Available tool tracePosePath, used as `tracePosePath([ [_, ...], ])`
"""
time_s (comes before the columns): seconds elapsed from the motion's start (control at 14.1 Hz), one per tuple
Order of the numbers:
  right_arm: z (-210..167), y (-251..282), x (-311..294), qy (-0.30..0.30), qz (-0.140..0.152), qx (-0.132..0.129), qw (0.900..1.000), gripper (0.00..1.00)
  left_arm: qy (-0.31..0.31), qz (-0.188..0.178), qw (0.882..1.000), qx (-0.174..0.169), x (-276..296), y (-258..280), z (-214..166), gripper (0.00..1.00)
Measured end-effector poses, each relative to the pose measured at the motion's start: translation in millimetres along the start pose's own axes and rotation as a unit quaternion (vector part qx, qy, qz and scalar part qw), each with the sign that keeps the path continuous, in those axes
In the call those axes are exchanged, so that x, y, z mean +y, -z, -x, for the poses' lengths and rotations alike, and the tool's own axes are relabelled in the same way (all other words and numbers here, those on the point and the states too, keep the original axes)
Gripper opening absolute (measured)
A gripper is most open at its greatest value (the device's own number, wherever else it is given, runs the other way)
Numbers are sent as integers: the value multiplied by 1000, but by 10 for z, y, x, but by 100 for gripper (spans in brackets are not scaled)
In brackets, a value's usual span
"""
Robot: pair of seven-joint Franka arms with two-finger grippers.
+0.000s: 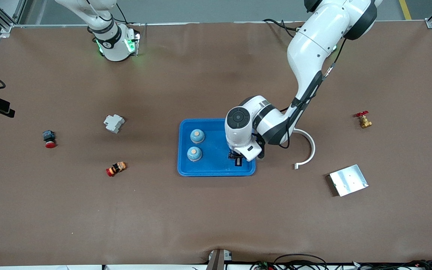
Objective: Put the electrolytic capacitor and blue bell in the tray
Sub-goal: 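Carry the second capacitor into the tray and open the left gripper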
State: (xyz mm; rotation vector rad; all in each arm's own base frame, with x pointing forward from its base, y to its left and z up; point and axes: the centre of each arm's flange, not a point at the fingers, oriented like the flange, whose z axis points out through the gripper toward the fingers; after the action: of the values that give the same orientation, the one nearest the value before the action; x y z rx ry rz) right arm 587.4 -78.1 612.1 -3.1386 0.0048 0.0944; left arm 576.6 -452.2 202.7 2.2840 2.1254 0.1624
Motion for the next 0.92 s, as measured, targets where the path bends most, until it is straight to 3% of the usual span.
tracePosePath([
  [0.92,27,-21,112,-10,-6,-6,1000,100,-2,5,1000,4,-80,-129,136,34],
])
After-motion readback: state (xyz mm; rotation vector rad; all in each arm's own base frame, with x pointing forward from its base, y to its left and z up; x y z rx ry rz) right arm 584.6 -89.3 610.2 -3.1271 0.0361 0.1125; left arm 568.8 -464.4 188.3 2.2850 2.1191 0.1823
